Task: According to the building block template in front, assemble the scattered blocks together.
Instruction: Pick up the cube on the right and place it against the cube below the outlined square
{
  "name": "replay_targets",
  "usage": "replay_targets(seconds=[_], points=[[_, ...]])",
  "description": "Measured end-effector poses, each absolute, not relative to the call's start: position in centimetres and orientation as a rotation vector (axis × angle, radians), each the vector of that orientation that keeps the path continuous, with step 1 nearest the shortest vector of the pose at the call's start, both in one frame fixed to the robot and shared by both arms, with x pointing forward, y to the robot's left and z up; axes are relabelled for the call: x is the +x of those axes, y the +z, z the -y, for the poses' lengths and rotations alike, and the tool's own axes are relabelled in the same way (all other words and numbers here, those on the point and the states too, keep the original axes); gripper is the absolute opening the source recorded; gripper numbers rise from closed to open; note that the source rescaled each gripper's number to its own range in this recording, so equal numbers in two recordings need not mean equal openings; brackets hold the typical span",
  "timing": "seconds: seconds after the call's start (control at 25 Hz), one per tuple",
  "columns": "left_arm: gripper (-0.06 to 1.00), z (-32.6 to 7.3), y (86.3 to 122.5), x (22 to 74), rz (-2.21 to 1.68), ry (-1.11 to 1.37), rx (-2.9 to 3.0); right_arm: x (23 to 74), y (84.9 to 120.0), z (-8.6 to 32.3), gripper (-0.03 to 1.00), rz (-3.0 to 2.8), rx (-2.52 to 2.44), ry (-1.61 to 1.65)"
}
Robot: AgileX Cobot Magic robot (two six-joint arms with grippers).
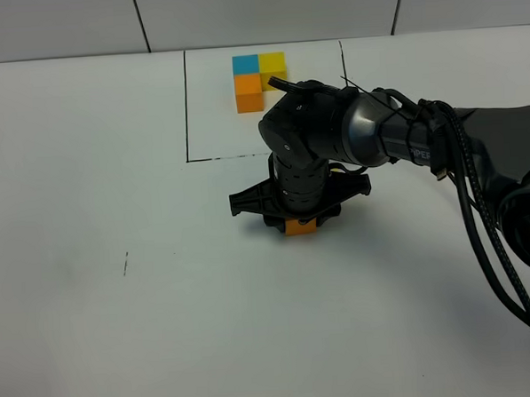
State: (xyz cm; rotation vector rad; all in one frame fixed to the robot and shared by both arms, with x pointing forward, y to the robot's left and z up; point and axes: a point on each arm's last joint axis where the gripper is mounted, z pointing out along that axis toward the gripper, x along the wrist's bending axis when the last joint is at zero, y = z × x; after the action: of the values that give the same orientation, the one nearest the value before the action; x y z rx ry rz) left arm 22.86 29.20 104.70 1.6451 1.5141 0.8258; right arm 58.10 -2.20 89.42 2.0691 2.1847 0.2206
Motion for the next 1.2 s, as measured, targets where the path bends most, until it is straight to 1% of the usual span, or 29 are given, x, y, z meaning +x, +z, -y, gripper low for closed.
replay_targets(seconds=[1.08,1.16,1.2], points=[[0.68,-29.2,104.7,22.86,-1.513,0.826,1.646,58.06,89.41,2.22,0.02,-2.191,2.071,0.213],[0.68,-29.2,104.7,22.86,-1.513,0.826,1.646,58.05,89.36,2.22,0.07,-2.192,2.07,0.212],[0.68,-29.2,104.7,22.86,-1.513,0.826,1.646,58.04,89.08,2.23,0.12,-2.199,2.065,0.2]])
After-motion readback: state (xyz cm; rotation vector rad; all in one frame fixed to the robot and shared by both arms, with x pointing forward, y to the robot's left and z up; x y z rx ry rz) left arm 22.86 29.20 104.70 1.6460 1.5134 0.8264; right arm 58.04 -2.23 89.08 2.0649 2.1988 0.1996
